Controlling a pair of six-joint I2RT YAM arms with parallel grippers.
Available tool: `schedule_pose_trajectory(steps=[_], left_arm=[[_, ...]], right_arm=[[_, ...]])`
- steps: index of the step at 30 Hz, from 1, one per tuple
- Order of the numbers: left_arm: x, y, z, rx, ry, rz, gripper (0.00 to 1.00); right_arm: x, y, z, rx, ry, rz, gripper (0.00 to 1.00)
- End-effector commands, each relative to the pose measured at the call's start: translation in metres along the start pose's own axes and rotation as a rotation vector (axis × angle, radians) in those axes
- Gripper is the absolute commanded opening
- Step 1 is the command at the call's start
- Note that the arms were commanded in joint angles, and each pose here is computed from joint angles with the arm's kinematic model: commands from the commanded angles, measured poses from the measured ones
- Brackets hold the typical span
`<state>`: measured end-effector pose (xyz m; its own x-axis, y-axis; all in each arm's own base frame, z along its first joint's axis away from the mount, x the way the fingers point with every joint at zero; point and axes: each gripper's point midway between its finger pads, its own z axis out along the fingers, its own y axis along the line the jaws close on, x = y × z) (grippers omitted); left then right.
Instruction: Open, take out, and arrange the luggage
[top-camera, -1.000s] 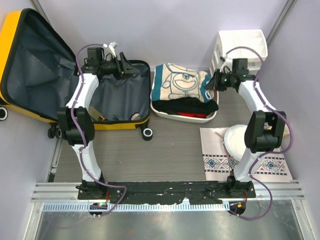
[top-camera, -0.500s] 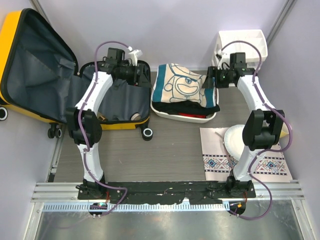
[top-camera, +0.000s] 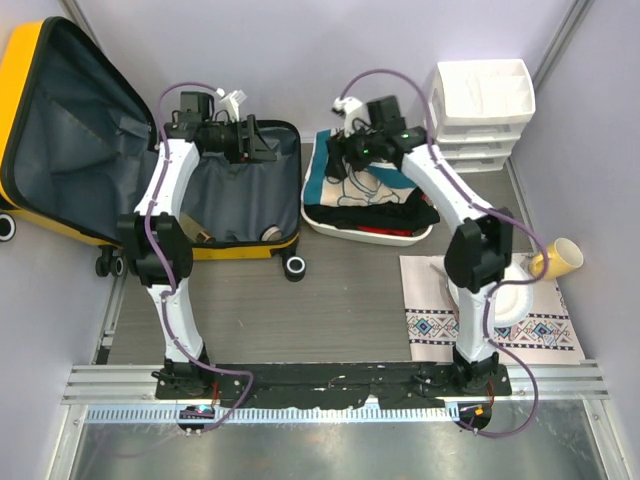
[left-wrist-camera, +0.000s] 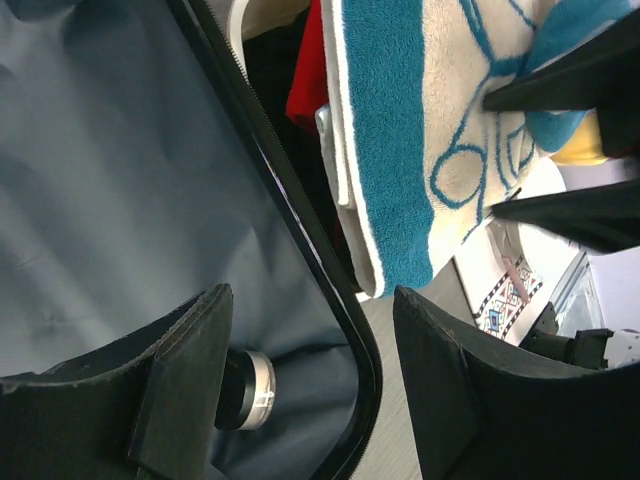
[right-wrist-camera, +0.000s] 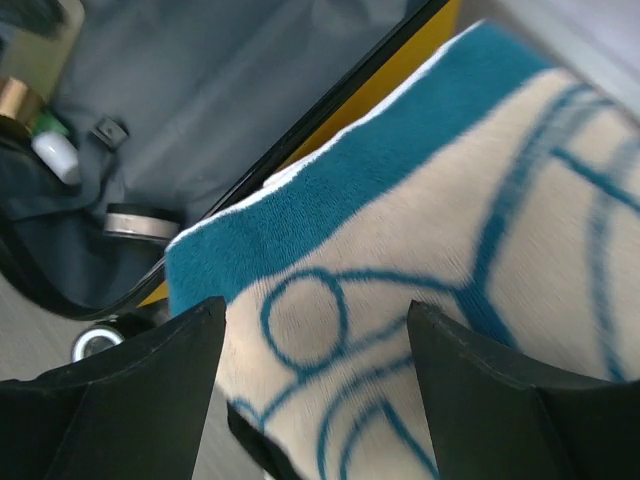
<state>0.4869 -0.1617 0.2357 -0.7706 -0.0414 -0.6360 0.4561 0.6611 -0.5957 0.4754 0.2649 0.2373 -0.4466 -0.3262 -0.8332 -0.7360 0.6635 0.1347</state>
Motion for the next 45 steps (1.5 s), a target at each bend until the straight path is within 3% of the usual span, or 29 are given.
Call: schedule_pose_trajectory(steps=[1,4,15,22,26,29,37,40,45], left_arm=[[-0.016,-0.017,-0.007,0.038,-0.034,0.037,0.68],[-0.01,-0.012,-0.012,0.019,-0.027,0.038,0.68],[-0.004,-0.008,-0.01,0.035,-0.014,0.022,0.68],[-0.008,-0.005,-0.007,0.032,-0.012,0.009,0.68],[-0.008,-0.006,-0.009,0.03,-0.008,0.025,0.68],[-0.007,-0.004,-0.01,0.027,-0.003,0.021,0.68],[-0.005,-0.007,-0.012,0.028,-0.001,0.022,0.68],[-0.002,-0.004,-0.016,0.018,0.002,0.016,0.68],[0.006,0.002,-0.023,-0.007,0.004,0.001,0.68]], right_arm=[[0.049,-0.015,0.044,0.058,0.152,-0.027,0.79],[0.068,-0.028,0.037,0.088,0.207,0.008,0.78],[0.023,-0.062,-0.08,0.183,0.008,0.157,0.74],[0.091,-0.123,-0.118,0.358,0.174,0.29,0.69],[0.068,-0.134,-0.137,0.353,0.112,0.25,0.73],[0.03,-0.121,-0.134,0.305,0.017,0.18,0.77],[0.008,-0.048,-0.039,0.215,0.055,0.016,0.79],[0.027,-0.031,-0.008,0.184,0.113,-0.011,0.79],[0.1,-0.02,0.031,0.178,0.316,-0.029,0.81]])
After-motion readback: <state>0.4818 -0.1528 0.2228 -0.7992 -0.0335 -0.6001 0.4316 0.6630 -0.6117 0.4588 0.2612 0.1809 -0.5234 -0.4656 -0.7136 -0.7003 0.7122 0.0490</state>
